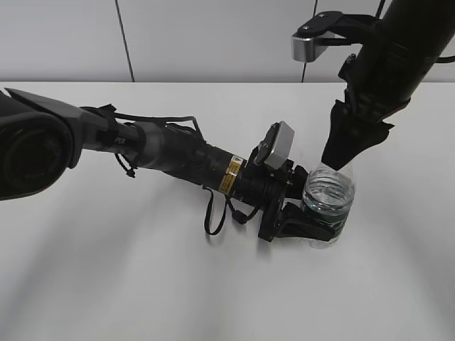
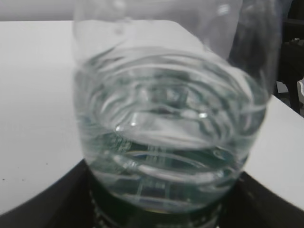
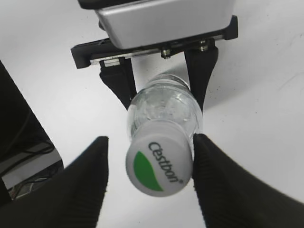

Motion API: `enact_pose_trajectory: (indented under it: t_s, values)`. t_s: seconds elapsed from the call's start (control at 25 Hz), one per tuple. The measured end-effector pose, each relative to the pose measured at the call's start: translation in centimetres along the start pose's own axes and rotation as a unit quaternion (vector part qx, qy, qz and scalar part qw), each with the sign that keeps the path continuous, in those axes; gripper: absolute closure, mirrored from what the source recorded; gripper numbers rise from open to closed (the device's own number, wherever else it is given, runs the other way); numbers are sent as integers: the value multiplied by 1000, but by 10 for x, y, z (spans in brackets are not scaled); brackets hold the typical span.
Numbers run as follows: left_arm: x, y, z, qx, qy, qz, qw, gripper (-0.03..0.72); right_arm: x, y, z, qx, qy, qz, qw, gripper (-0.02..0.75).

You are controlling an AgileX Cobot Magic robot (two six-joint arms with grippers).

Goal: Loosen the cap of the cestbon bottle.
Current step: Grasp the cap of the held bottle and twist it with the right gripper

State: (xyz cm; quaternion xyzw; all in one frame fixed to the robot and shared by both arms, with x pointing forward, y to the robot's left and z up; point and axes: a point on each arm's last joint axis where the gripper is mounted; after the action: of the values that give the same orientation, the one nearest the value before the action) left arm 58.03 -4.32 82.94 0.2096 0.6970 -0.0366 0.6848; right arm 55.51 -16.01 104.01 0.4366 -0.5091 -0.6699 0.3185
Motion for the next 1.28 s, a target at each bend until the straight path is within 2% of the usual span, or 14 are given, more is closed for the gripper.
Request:
enact_pose_trajectory:
  t_s: [0.12,0.24,0.32,0.44,0.52,0.8,1.0,1.16,1.28]
  values:
    - [0,0,0,0,0,0,1000,184,-2,0,2,-11,-56,-12,998,190]
    - [0,0,0,0,0,0,1000,184,-3,1,2,-13,-177,-16,984,160]
    - [0,0,0,0,1,0,1000,184,-3,2,2,-7,-265,-18,964,157]
    - [0,0,0,0,1,0,1000,184,-3,6,1,5,-389,-25,921,153]
    - [0,0,0,0,1,0,1000,184,-3,7,0,10,-435,-30,900,151]
    - [0,0,0,0,1,0,1000,184,-2,7,0,11,-472,-30,881,150]
    - [0,0,0,0,1,0,1000,184,0,7,1,12,-475,-17,880,165]
    - [0,0,0,0,1,0,1000,184,0,7,1,13,-475,-15,880,284]
    - [0,0,0,0,1,0,1000,184,0,7,1,14,-469,-14,883,410]
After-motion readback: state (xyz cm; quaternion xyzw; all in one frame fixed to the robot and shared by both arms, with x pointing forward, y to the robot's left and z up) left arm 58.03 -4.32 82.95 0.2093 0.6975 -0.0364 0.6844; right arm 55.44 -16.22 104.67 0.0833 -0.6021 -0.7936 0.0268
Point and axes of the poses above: a point on each arm's last joint axis where the gripper is mounted, y pointing back along that axis away from the gripper, z along the wrist's bending axis when the last joint is at zero, x = y × z, and after that the axes turned 2 degrees about y, right-handed
